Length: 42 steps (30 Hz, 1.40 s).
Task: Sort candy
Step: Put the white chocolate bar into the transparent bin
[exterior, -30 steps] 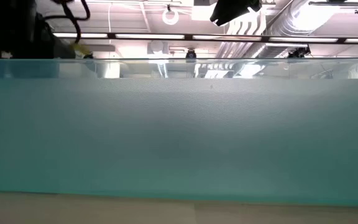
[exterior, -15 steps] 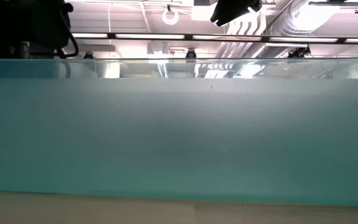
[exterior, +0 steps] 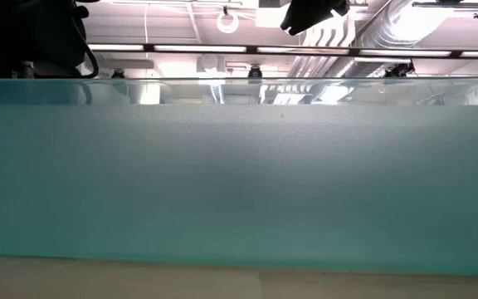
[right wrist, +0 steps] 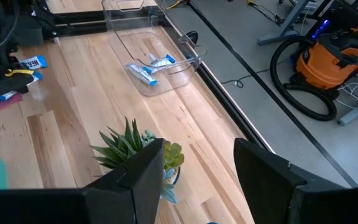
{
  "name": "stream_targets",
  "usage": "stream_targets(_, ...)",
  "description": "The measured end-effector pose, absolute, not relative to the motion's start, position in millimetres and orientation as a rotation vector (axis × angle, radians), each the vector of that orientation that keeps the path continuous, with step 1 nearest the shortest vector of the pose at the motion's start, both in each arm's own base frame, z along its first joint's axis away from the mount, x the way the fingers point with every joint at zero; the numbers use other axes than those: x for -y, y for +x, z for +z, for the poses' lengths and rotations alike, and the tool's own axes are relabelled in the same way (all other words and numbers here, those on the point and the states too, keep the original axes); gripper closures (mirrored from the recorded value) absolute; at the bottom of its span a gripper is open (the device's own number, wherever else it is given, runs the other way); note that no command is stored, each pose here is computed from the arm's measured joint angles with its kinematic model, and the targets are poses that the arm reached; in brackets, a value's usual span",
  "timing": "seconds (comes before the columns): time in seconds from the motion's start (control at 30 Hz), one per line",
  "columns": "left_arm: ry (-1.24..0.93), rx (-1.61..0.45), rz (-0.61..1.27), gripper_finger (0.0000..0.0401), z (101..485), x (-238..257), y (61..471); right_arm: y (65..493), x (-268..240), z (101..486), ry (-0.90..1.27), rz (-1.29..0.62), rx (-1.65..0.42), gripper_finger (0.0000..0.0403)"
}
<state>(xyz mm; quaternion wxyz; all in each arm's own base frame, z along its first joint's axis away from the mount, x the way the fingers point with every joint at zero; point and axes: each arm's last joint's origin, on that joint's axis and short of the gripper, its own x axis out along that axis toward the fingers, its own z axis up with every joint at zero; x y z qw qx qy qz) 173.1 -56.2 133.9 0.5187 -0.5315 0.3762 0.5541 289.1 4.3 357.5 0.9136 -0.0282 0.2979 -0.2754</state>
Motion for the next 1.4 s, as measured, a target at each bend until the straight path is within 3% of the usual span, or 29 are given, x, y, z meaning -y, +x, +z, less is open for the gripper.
stream_targets(0.17, -1.156, -0.746, 1.184, 0.036, 153.4, 52.1, 179.8, 289.2, -4.3, 357.6, -0.057, -0.568, -0.613, 0.0213)
stream_targets(0.23, -1.105, -0.682, 1.116, 0.0387, 168.9, 48.8, 182.1, 289.6, -4.3, 357.8, -0.055, -0.567, -0.609, 0.0213)
stream_targets(0.53, -0.543, -0.374, 0.711, 0.0393, 271.1, 21.4, 194.6, 307.1, -6.3, 376.8, 0.069, -0.323, -0.386, 0.0213)
stream_targets(0.73, -0.04, -0.371, 0.556, 0.04, 314.8, 8.0, 215.5, 317.9, 11.1, 383.3, 0.413, -0.244, -0.253, 0.0213)
stream_targets(0.9, 0.297, -0.468, 0.481, 0.0401, 325.6, 5.8, 242.1, 323.4, 27.8, 376.4, 0.7, -0.229, -0.264, 0.0213)
stream_targets(1.07, 0.505, -0.566, 0.402, 0.0401, 318.5, 8.2, 270.9, 331.8, 34.1, 364.1, 0.792, -0.254, -0.306, 0.0213)
stream_targets(1.4, 0.539, -0.615, 0.361, 0.04, 310.3, -1.7, 296.7, 348.6, 30.7, 341.4, 0.792, -0.251, -0.395, 0.0213)
